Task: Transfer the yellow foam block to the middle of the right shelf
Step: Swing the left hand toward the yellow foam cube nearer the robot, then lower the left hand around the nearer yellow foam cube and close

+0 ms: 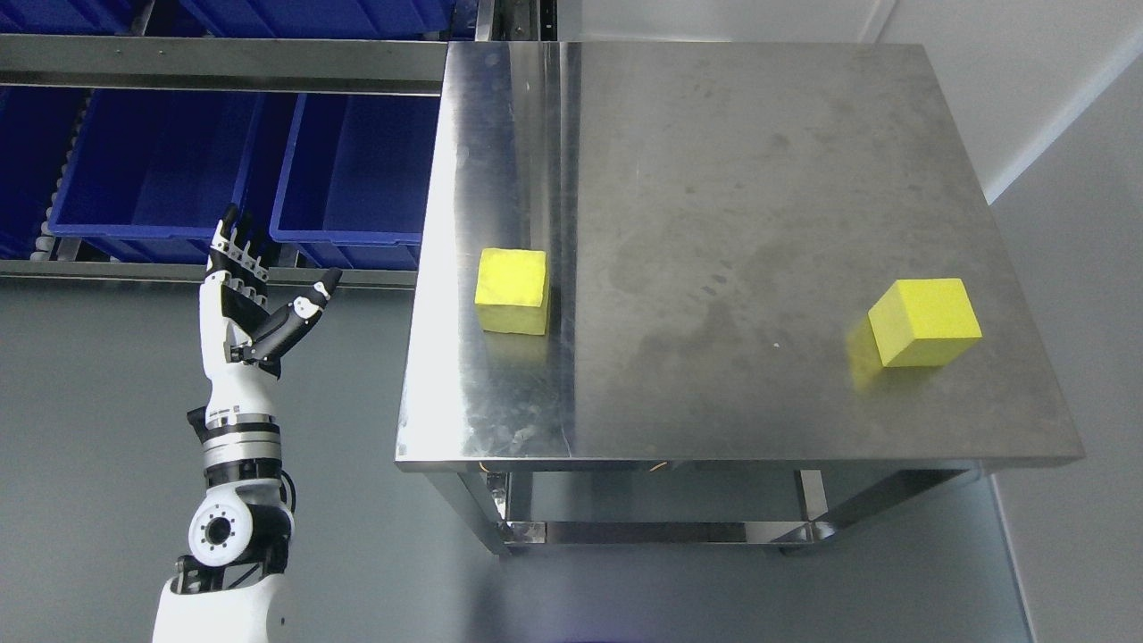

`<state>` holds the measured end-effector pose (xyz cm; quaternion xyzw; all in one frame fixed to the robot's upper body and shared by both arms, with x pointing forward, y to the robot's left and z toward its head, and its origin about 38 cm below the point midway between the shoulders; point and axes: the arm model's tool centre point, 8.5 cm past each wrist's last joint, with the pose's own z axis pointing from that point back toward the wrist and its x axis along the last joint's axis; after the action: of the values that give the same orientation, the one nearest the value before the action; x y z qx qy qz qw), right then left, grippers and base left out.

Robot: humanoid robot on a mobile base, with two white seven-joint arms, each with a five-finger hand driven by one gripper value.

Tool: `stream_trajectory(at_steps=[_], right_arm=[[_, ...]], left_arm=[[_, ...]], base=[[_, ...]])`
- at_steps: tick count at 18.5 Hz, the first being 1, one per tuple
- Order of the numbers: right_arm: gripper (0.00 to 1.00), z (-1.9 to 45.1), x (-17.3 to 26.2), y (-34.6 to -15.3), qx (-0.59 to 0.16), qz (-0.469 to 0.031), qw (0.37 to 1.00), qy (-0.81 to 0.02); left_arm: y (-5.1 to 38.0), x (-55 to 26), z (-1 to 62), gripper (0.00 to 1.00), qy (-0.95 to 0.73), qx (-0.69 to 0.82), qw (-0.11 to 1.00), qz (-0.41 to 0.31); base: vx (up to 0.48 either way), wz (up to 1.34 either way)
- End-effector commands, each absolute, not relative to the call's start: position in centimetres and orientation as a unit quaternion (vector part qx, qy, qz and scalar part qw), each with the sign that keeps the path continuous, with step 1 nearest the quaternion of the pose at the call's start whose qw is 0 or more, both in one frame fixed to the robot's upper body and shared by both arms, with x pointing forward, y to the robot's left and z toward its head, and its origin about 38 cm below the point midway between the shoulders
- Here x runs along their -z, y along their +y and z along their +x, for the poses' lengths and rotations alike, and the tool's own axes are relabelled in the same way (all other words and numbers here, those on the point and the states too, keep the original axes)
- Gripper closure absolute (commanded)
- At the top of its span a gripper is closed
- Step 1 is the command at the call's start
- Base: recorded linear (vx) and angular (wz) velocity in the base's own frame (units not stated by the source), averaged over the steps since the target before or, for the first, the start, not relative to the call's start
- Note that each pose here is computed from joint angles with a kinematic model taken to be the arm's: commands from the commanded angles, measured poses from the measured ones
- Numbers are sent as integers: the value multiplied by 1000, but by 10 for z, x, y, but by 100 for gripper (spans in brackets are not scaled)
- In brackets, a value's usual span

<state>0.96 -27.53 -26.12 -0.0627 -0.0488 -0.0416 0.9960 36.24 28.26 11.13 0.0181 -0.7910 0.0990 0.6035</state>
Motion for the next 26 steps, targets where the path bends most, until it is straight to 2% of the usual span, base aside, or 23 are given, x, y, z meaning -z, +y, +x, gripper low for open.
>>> stream_trajectory(at_steps=[1,7,10,12,15,17,22,26], right_arm=[[0,15,260,-287,39,-71,995,-57],[0,15,260,-287,39,-71,995,-57],[0,15,260,-287,39,-71,995,-57],[0,15,260,-287,39,-71,995,-57],[0,15,260,-287,39,-71,995,-57],[0,15,260,-287,39,-71,995,-57],[0,15,260,-287,39,-71,995,-58],[0,15,260,-287,39,-71,995,-57]], left_arm=[[285,-100,354,0,-781,-87,618,26],[283,-116,361,0,-806,-81,586,22],[270,-153,386,0,-838,-35,544,-14],[266,-181,400,0,-855,39,517,-28],[233,-205,408,0,-848,197,482,-99],[225,-209,406,0,-839,246,471,-118],[224,-210,397,0,-794,357,474,-131],[248,-220,400,0,-763,421,481,-92]], base=[[0,0],[0,0],[0,0],[0,0],[-1,-7],[0,0],[0,0],[0,0]])
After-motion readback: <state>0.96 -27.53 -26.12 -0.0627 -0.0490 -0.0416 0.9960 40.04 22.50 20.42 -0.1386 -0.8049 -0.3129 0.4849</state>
